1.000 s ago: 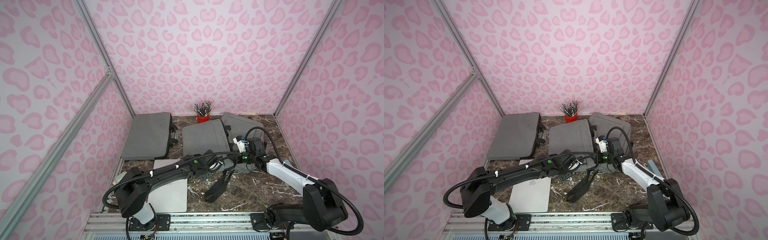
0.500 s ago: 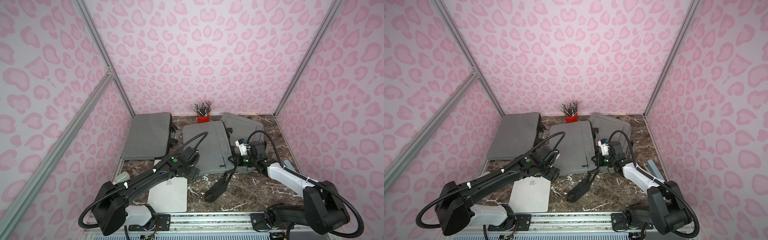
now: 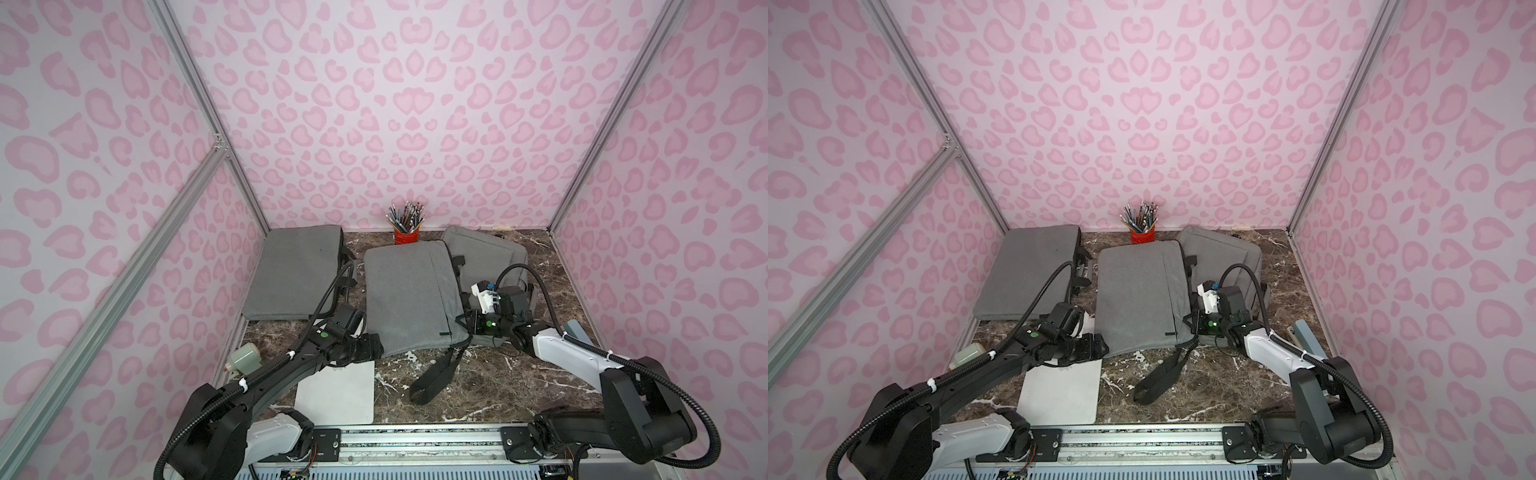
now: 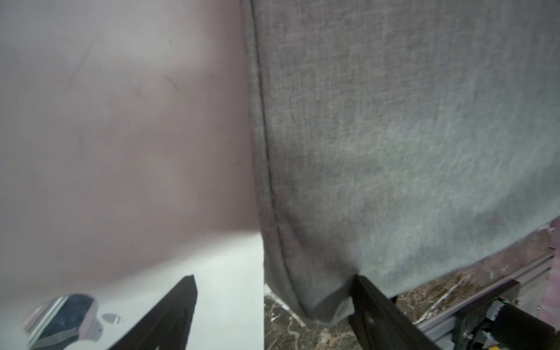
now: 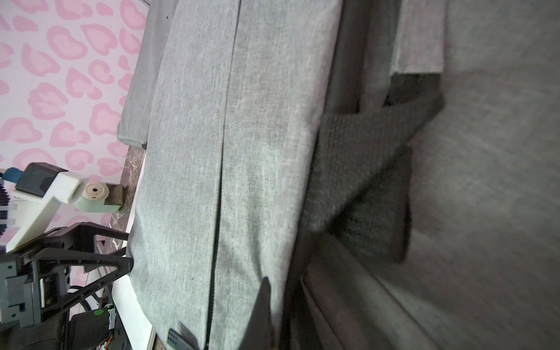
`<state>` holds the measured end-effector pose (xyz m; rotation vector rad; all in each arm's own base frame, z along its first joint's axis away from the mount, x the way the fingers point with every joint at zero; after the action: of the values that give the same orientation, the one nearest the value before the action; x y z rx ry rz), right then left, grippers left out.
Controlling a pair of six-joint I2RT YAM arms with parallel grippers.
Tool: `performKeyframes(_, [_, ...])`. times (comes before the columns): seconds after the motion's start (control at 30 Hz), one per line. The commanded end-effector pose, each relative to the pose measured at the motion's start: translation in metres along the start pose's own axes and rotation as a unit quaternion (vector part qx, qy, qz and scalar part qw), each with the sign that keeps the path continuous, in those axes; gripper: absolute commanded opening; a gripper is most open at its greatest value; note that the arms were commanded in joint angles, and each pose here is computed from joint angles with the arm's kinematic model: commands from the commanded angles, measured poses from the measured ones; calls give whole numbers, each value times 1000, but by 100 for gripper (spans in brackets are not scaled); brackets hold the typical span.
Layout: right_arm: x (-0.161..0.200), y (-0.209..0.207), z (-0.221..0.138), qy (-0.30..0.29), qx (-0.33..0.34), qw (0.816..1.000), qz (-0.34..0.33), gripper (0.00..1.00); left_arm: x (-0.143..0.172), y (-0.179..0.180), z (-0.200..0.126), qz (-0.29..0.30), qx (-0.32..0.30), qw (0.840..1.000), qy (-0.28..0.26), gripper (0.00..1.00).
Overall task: Open the zippered laptop bag and take out the laptop
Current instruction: Unzip the zipper on the zippered laptop bag, then adjust the zippered laptop bag.
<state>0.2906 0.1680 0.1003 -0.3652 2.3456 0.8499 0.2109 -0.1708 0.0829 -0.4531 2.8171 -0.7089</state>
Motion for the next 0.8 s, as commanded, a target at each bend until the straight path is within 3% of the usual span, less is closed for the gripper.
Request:
performKeyframes(0.0, [17,-2,3,26,-1,1000,17,0,-7,-26,2,-18,75,997,0,76])
performKeyframes(0.1, [19,-2,4,26,-6,999,20,0,-9,-33,1,-24,97,995,1,64])
performKeyframes(0.23, [16,3,4,21,-16,1000,12,0,-10,-37,-5,-17,100,995,1,28])
performKeyframes(0.4, [-4,26,-2,-6,-31,999,-35,0,-16,-46,-23,5,102,995,-12,6])
performKeyframes(0.53, [-24,52,-11,-32,-34,995,-88,0,-27,-56,-41,45,88,995,-33,2])
performKeyframes(0.77, [-40,79,-38,-102,-45,988,-102,0,-48,-83,-59,102,89,989,-53,2])
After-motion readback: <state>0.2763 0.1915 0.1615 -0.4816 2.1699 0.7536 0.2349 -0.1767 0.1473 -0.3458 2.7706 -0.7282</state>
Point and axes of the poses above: each gripper's point midway between its finger pads, its own z axis out along the fingers, its own y axis along the line the jaws close on, x = y × z, the point moved 2 cm from there along -z, back along the fingers, and after that the axes turned 14 degrees about -z, right-handed, at the moved point
